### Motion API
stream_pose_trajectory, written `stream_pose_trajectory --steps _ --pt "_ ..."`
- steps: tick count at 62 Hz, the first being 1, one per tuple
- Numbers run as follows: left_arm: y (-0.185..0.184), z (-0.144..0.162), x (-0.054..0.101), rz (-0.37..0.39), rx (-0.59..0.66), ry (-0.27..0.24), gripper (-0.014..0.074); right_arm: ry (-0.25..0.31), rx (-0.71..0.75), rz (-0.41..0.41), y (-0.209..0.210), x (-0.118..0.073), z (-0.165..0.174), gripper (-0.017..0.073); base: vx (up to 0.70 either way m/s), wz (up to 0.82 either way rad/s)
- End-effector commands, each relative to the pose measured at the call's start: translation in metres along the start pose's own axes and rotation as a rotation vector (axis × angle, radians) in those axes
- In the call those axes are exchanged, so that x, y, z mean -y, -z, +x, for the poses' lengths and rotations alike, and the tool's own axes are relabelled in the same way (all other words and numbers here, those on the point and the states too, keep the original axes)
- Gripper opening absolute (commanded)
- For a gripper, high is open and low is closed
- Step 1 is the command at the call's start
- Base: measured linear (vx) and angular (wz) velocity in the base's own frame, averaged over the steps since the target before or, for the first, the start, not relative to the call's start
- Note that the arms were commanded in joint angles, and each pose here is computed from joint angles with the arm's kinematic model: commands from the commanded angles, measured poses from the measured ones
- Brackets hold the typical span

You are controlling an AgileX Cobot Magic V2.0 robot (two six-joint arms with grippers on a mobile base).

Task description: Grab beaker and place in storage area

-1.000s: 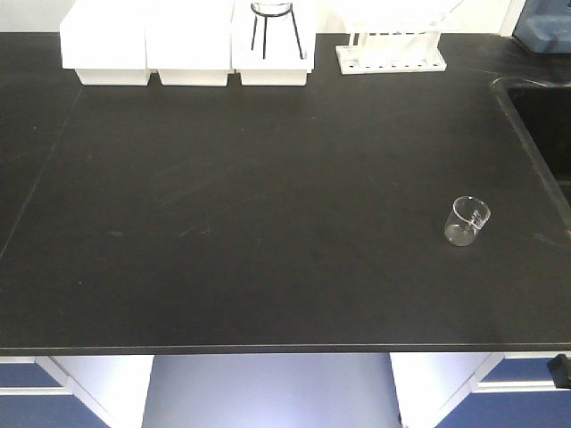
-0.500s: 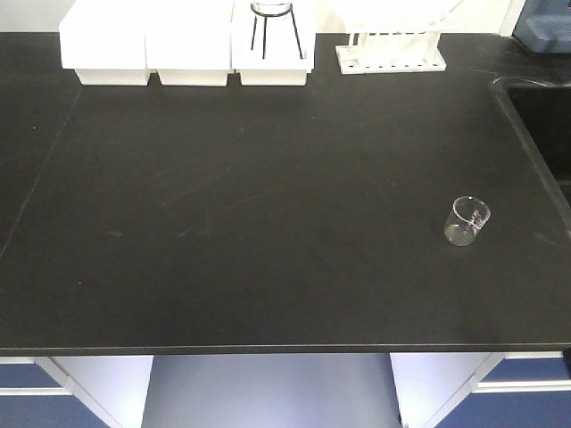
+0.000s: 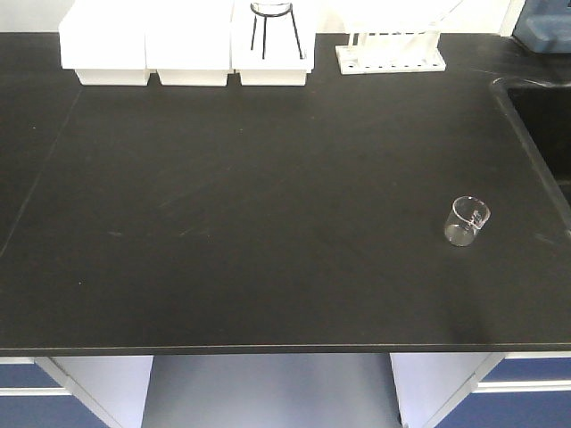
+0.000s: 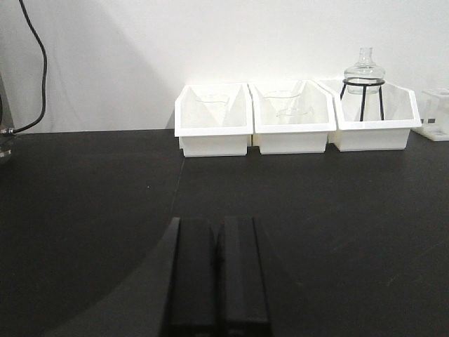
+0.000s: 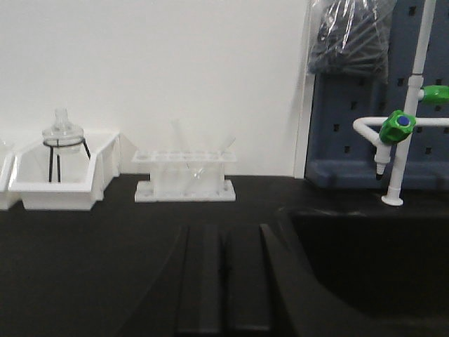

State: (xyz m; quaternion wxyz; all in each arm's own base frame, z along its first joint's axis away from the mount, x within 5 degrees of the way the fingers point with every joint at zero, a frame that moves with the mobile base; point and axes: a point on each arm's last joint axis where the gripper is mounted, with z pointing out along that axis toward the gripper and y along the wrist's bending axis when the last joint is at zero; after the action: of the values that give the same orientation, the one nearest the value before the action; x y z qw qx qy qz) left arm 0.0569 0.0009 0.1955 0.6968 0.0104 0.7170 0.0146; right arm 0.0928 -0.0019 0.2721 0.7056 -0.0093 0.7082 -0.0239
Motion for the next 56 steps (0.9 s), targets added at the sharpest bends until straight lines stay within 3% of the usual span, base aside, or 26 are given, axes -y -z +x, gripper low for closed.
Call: stream_pose_trajectory --steps 1,18,25,29,48,56 --pt "0.003 -0.015 0.001 0.009 0.113 0.011 -0.0006 0.056 0.044 -0.023 -0.021 -0.002 -0.006 -0.0002 0.0 0.0" --pt "0.003 -0.015 0.001 0.009 0.113 0.011 -0.0006 0.043 -0.055 -0.103 -0.071 -0.01 0.045 0.0019 0.0 0.0" --pt "0.003 -0.015 0.001 0.009 0.113 0.011 -0.0006 0.08 -0.094 -0.124 -0.089 -0.012 0.063 0.0057 0.0 0.0" --pt "0.003 -0.015 0.001 0.009 0.113 0.011 -0.0006 0.063 -0.099 -0.126 -0.096 -0.013 0.072 0.0089 0.0 0.0" --pt "0.003 -0.015 0.001 0.009 0.113 0.011 -0.0006 -0.014 -0.154 -0.109 -0.113 -0.013 0.102 0.0361 0.0 0.0" --pt "0.003 -0.015 0.001 0.009 0.113 0.011 -0.0006 -0.014 -0.211 -0.118 -0.115 -0.014 0.112 0.0461 0.0 0.0"
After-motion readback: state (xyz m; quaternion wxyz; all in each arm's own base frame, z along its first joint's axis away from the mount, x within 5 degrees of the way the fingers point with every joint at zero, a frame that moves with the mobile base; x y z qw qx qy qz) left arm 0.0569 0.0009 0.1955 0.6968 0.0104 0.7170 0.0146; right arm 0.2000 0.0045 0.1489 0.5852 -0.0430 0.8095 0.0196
